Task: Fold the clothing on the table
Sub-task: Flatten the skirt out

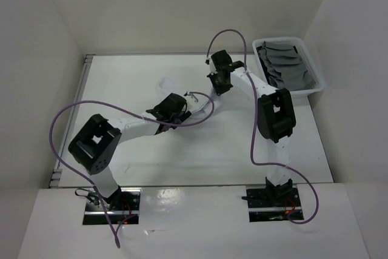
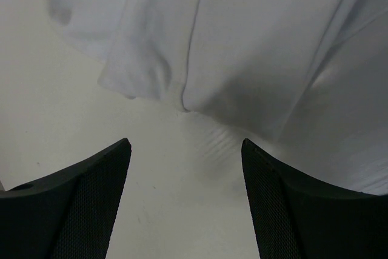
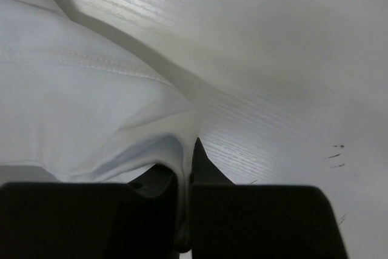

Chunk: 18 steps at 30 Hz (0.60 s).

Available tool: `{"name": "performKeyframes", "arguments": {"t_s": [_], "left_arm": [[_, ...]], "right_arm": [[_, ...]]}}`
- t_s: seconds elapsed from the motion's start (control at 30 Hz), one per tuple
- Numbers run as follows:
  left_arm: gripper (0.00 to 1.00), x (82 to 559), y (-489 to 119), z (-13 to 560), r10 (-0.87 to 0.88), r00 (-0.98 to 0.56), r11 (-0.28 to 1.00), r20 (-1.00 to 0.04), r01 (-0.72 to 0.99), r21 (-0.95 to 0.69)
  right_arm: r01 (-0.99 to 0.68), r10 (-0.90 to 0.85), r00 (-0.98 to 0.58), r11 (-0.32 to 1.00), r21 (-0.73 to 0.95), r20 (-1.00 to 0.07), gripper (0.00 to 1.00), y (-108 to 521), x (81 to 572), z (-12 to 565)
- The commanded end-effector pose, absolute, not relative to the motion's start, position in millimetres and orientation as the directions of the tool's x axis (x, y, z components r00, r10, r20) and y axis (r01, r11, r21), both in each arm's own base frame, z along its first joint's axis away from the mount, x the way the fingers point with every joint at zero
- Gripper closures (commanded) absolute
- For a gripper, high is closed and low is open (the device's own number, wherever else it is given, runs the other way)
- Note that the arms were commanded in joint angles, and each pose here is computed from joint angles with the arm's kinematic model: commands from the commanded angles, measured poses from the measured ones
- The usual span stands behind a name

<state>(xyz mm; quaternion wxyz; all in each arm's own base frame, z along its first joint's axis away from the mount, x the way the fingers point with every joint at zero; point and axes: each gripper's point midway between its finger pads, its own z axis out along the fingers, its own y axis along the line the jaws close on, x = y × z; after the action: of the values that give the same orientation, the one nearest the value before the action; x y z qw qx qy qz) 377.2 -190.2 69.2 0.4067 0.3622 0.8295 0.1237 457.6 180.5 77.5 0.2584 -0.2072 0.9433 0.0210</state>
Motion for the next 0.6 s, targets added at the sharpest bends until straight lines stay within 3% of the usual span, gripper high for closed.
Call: {"name": "performKeyframes", "arguments": {"t_s": [0.0, 0.37, 0.57], "left_arm": [[0.20, 381.8, -204.5, 82.8, 0.676, -0.351, 0.723, -0.648, 0.487, 0.490], [0.20, 349.1, -236.7, 89.7, 0.691, -0.262, 0.660, -0.674, 0.609, 0.440], [0.20, 339.7, -255.5, 67.4, 0.740, -0.239, 0.595, -0.629, 0.667, 0.447]], "right_arm": [[-0.392, -0.355, -0.747, 0.918, -0.059, -0.562, 0.99, 174.1, 463.7, 103.1], [-0.385, -0.341, -0.754, 0.922, -0.043, -0.562, 0.99, 167.9, 463.2, 101.3], [-0.385, -0.339, -0.749, 0.922, -0.043, -0.569, 0.99, 167.9, 463.2, 105.6]]}}
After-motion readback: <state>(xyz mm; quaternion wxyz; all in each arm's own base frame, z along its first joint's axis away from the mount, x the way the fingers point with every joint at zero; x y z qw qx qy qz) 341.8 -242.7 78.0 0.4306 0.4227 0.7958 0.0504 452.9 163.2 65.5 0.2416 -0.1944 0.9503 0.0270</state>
